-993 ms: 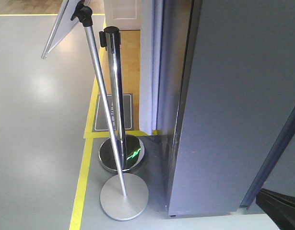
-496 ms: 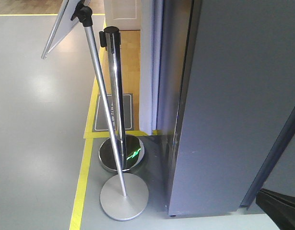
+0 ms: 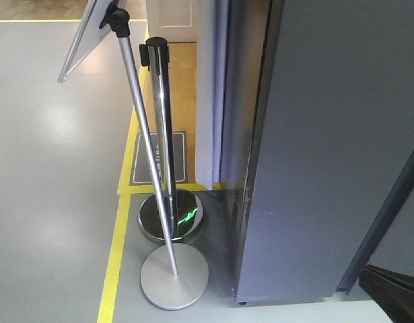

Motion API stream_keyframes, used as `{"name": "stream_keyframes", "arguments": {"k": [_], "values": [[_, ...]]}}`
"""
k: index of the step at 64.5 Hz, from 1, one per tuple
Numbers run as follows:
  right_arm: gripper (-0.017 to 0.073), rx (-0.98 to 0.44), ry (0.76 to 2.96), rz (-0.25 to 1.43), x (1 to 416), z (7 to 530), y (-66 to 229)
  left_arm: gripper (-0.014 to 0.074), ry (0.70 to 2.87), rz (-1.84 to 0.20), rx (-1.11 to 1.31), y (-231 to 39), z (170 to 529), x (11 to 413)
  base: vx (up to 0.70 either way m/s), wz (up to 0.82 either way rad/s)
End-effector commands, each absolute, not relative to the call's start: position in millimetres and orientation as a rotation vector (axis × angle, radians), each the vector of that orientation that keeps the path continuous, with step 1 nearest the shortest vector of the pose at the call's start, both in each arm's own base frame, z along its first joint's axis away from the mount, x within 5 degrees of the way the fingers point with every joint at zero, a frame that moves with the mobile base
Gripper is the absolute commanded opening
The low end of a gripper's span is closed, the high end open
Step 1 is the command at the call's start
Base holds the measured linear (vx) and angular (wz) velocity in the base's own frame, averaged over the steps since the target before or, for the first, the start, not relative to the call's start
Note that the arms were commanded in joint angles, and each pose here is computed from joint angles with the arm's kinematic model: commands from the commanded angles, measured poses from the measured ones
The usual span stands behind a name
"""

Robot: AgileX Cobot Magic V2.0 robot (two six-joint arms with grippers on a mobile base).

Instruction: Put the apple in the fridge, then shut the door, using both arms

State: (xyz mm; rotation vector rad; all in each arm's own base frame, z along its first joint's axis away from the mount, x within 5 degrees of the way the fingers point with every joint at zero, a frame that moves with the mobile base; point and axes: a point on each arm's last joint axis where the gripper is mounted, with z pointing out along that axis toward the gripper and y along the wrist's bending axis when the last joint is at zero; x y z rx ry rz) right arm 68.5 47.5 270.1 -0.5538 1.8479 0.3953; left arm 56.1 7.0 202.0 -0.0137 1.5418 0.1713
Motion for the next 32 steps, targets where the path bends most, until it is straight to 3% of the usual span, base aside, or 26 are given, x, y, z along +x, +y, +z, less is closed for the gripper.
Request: {"name": "stream_keyframes", "arguments": {"k": [1, 32], "values": [[-0.0002, -0.516, 1.801, 0.395, 70.8, 281.9, 46.8, -0.0007, 1.484, 0.149, -0.002, 5.0, 199.2, 56.0, 0.0, 0.0], [-0.0002, -0.508, 1.792, 0.35, 72.8, 281.7, 44.1, -0.0007, 1.484, 0.149, -0.002, 5.0, 199.2, 56.0, 0.0, 0.0]]}}
